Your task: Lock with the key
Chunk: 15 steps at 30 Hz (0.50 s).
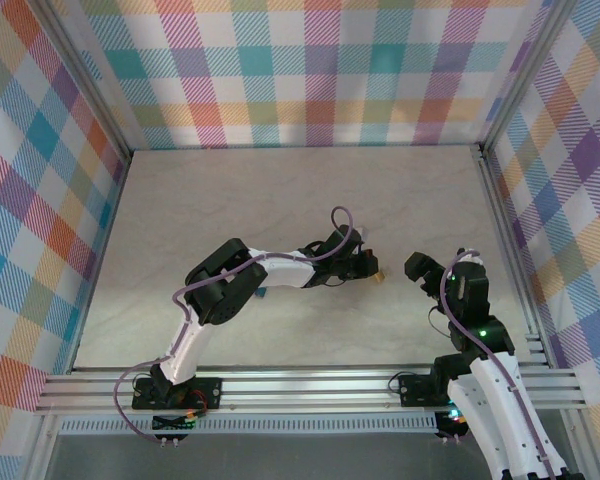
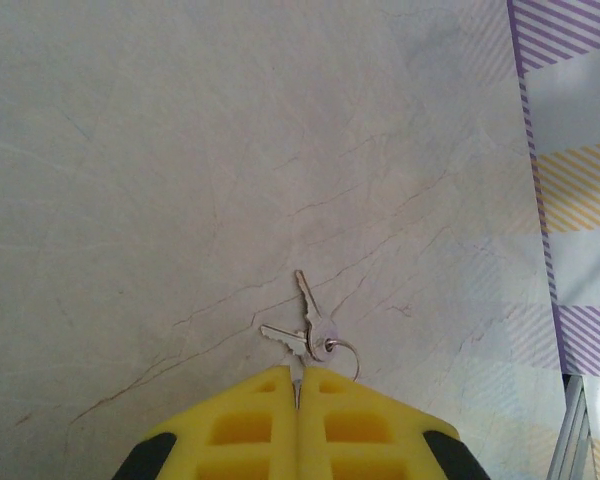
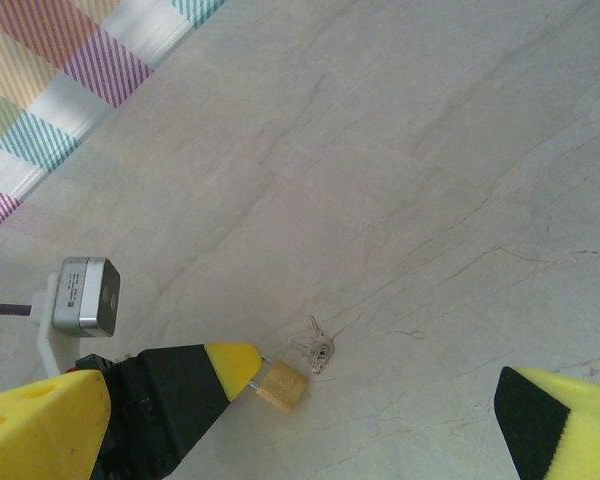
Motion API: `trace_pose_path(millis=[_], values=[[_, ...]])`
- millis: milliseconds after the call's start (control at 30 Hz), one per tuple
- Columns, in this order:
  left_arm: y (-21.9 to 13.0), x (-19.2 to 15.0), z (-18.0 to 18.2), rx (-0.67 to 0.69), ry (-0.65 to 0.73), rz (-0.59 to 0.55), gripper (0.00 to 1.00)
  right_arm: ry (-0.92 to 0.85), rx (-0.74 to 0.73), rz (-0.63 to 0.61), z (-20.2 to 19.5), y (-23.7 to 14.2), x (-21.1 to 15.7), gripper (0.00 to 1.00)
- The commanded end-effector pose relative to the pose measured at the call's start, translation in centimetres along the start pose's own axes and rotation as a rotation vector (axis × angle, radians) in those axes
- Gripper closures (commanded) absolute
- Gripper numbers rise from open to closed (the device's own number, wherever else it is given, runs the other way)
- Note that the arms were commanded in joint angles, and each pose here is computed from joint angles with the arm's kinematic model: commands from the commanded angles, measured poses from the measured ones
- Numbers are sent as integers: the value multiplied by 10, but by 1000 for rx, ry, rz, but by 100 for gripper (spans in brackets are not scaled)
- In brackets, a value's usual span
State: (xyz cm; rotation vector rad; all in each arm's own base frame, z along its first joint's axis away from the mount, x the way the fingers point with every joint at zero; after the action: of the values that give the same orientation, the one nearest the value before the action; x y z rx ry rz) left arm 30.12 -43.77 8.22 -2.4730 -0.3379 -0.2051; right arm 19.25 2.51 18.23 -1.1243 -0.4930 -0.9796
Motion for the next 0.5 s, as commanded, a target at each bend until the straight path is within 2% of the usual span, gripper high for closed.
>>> trace_pose_path(millis=[0,100,267,467], values=[[8,-6,5,37,5,6,100,0,1,-13,-1,1,0,1],[8,-6,7,50,12,9,100,0,0,-13,-1,1,0,1],[9,-7,7,62,30,28,91,0,1,-14,-1,1,-1,1],[7,-6,6,75,54,23,86,-2,2,-13,-1,1,0,1]])
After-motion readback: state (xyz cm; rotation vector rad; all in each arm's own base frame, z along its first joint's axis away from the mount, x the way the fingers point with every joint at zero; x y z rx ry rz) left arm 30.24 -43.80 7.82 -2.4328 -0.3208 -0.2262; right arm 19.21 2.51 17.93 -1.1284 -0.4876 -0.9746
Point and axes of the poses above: each hand's point on the last joint's axis, 136 mm out from that joint toward the fingers, its own y axis out along the fingers, its own z axis along the line the jaws close on, x = y × z, the point moved 6 cm from there along -y, back along the fingers, and after that the axes turned 12 degrees about -y, right-handed, at the moved point
